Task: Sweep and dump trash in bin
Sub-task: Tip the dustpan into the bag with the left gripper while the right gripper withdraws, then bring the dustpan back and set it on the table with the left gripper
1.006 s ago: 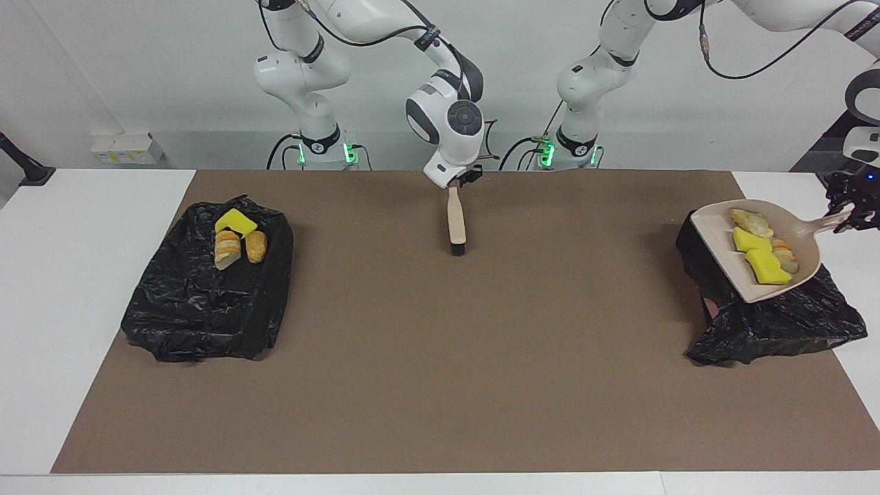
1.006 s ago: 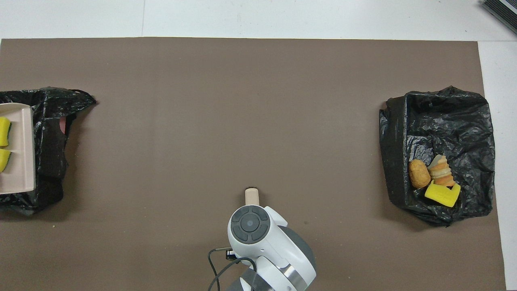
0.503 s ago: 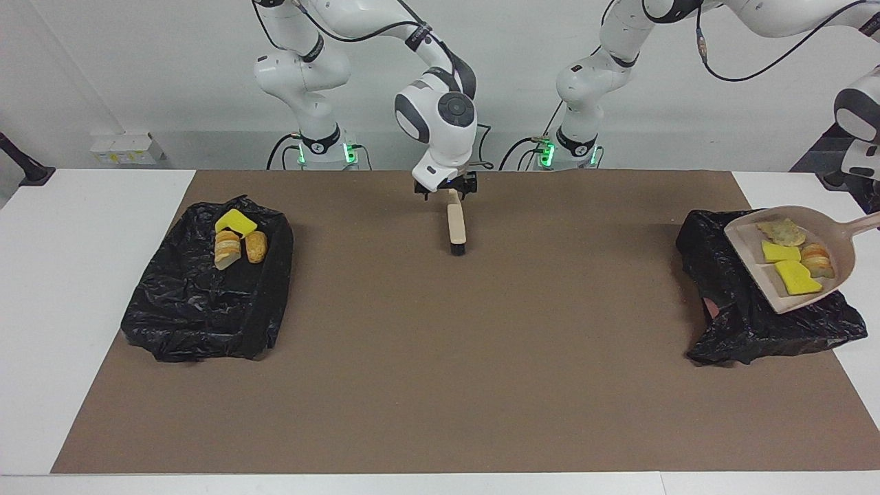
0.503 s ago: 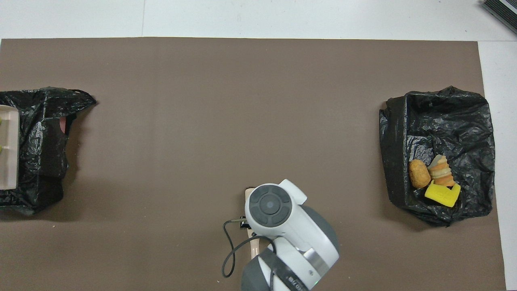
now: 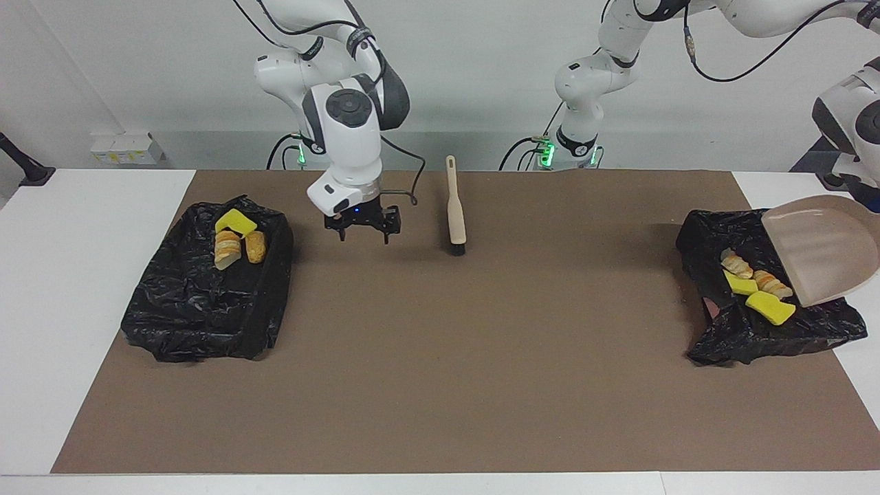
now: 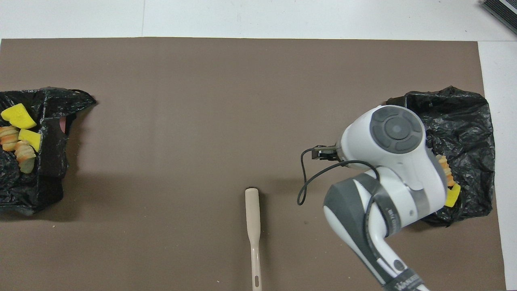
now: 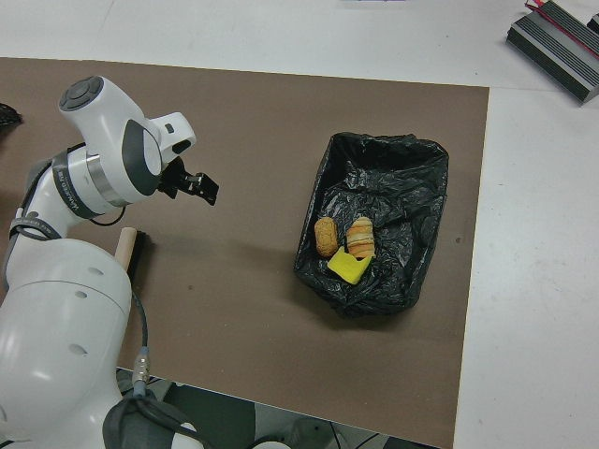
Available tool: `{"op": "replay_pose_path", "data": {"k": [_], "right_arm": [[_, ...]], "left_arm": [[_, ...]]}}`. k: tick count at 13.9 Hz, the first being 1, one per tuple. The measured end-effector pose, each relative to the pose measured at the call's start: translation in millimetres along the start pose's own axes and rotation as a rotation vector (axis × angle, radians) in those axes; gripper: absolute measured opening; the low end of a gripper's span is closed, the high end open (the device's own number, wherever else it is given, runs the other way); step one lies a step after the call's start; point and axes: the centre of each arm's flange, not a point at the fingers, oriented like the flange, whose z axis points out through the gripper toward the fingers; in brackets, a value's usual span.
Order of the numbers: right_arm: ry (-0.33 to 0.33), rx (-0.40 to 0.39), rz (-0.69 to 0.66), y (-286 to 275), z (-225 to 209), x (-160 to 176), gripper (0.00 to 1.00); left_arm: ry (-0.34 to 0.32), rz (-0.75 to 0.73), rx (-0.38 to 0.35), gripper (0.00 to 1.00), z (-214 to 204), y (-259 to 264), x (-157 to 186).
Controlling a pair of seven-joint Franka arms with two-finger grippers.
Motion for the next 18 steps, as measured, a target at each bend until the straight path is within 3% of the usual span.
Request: {"op": "replay_pose_path", "data": {"k": [2, 4, 8, 12, 18], "right_arm": [[0.021, -0.006, -0.005, 45.8, -21.1, 20.4, 1.0], [0.023, -0.015, -0.036, 92.0, -49.1, 31.4, 1.0], [0.069, -0.014, -0.015, 163.0, -116.6, 27.4, 1.0], [-0.002, 0.02, -0.04, 197.8, -179.2, -1.0, 1.0], [-0.032, 0.077, -0.01, 215.9, -179.7, -5.4, 1.0]], "left_arm": [[-0.01, -0.021, 0.014, 0.32, -12.2, 7.7, -12.0], [0.025, -0.059, 0.027, 0.32, -23.3, 15.3, -19.3], [0.257, -0.248, 0.006, 0.32, -38.9, 29.9, -14.1], [0.449, -0.512, -0.088, 0.32, -61.7, 19.9, 26.4], [0.628, -0.923, -0.332, 0.32, -130.8, 15.7, 115.8]]}}
